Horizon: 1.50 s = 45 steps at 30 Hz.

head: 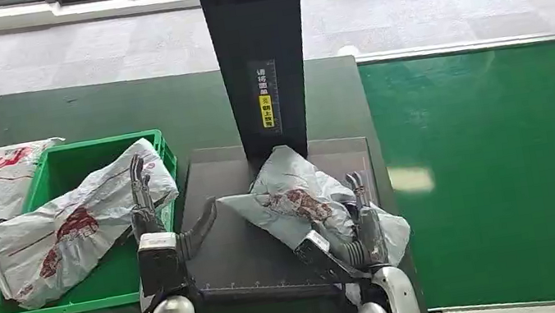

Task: Moved the parcel from conveyor to table for the left to box.

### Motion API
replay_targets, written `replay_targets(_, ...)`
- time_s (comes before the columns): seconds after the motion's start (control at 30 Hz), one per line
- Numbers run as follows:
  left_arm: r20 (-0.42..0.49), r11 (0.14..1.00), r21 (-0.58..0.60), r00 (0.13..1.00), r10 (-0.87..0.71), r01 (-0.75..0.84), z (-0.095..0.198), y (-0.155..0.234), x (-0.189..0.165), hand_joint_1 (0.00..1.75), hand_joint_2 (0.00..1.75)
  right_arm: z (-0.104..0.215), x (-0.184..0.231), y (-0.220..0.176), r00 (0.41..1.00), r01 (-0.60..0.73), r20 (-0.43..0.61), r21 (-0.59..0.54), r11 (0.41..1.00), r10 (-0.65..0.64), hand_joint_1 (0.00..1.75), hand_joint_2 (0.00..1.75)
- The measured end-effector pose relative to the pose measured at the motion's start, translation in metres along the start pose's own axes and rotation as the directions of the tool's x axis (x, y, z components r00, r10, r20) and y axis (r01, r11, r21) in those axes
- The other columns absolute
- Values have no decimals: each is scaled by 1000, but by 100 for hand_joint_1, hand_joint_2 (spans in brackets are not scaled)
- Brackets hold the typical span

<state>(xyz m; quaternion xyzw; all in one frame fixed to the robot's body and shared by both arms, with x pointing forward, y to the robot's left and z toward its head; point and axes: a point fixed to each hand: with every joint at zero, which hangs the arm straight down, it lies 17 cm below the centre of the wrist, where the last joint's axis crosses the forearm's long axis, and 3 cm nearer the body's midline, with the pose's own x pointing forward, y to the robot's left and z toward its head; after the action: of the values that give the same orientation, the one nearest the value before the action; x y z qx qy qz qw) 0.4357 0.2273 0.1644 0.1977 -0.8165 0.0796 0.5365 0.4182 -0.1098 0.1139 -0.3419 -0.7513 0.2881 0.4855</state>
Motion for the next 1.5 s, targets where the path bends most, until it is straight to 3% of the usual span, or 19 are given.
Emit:
replay_targets(0.17,1,1000,9,1000,-7,7,0,2,0,0,175,-5,16,-21,968,246,71,-63,967,-242,0,0)
replay_targets(0.47,16,999,22,999,-44,43,-1,4,2,0,175,-12,40,-112,955,266,214,-318,910,-204,0,0)
replay_targets(0.5,17,999,23,999,-48,48,-1,5,2,0,175,-11,45,-120,957,243,239,-340,908,-167,0,175)
replay_targets(0.6,20,998,18,998,-60,60,-1,4,2,0,175,-8,55,-153,956,167,292,-418,893,-42,0,175)
replay_targets(0.7,36,998,-21,997,-64,64,0,-7,6,0,175,-2,65,-214,950,125,307,-550,826,61,0,175)
replay_targets(1.0,73,993,-96,996,-54,61,3,-28,14,0,175,15,73,-276,942,120,309,-673,730,129,0,175)
replay_targets(1.23,139,900,-409,985,-99,148,34,-123,23,0,175,31,80,-316,930,184,344,-740,647,129,0,175)
replay_targets(1.5,147,731,-653,980,-137,200,69,-217,23,0,175,34,82,-321,926,198,355,-747,635,129,0,175)
